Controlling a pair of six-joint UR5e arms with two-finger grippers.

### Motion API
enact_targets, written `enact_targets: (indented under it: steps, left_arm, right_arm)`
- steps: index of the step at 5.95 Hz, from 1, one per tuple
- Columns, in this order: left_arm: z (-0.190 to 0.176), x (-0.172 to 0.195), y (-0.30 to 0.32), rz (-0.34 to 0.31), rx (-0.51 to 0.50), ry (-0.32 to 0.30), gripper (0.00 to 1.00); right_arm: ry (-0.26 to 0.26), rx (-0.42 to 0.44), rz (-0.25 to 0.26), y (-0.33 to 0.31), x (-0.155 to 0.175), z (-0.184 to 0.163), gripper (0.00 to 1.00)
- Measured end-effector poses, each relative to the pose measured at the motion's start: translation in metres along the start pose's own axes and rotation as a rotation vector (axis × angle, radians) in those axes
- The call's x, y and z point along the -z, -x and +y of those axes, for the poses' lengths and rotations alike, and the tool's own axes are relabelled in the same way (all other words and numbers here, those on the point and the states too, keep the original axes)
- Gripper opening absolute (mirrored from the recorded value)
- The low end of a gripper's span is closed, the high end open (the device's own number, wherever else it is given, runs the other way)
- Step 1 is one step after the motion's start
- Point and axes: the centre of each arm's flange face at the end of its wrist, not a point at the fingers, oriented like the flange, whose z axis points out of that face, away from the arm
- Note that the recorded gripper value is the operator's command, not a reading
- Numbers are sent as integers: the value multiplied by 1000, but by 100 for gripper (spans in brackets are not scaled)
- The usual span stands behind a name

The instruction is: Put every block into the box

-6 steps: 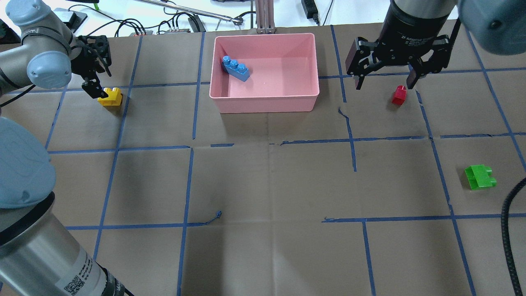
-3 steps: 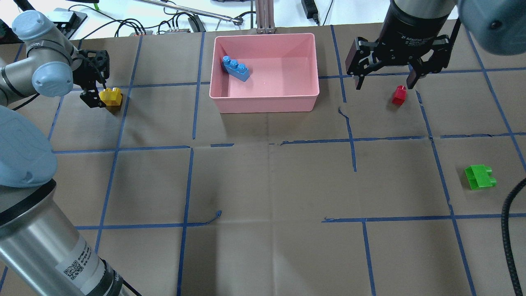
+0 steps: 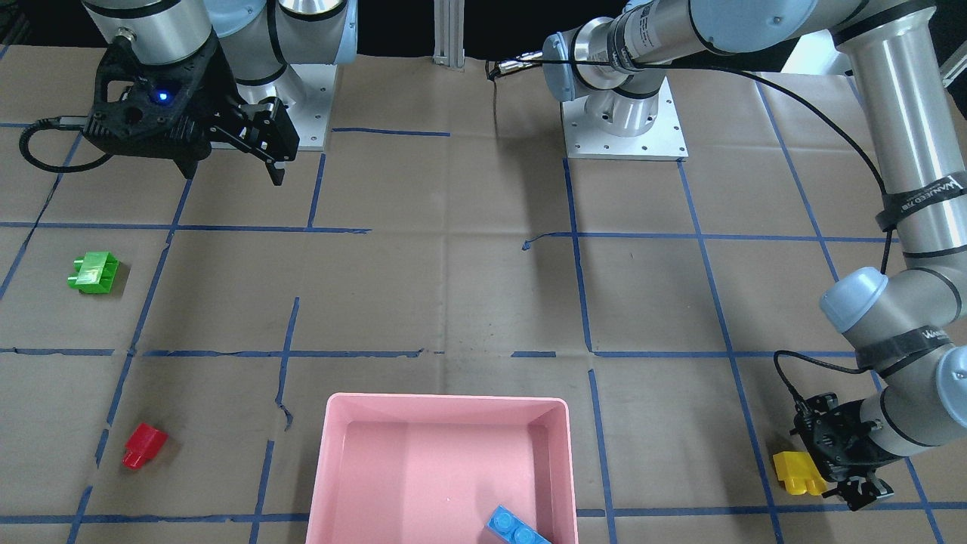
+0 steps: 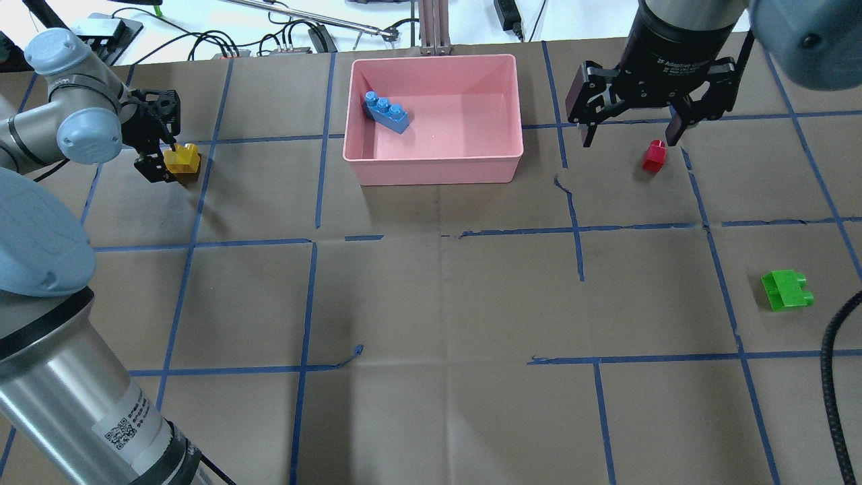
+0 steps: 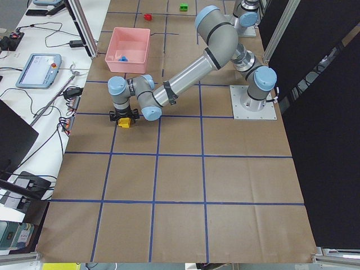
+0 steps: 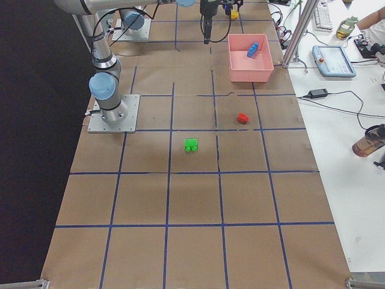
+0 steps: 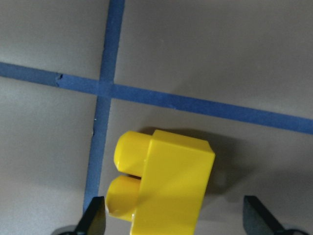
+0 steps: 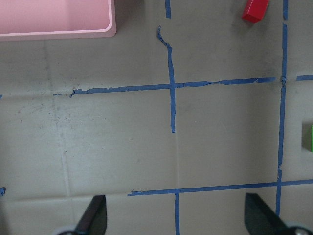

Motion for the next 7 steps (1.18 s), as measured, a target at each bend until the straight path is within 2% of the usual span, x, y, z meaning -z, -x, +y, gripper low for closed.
enact_targets:
  steps: [1, 2, 4, 5, 7]
  left_arm:
    - [0, -6, 2, 4, 0, -4, 80]
    - [-1, -10, 2, 7, -1, -10, 53]
    - [-3, -6, 3, -4, 14, -28, 10]
    - [-6, 0, 4, -12, 33, -50, 0]
    - [-19, 13, 2, -9, 62, -67, 0]
  right_arm:
    - [0, 0, 0, 0, 0, 0, 100]
    - [-1, 0, 0, 0, 0, 0, 100]
    - [-1, 0, -1, 0, 1, 1, 100]
    - [-1, 0, -1, 0, 1, 1, 100]
    - [-1, 0, -1, 0, 1, 1, 100]
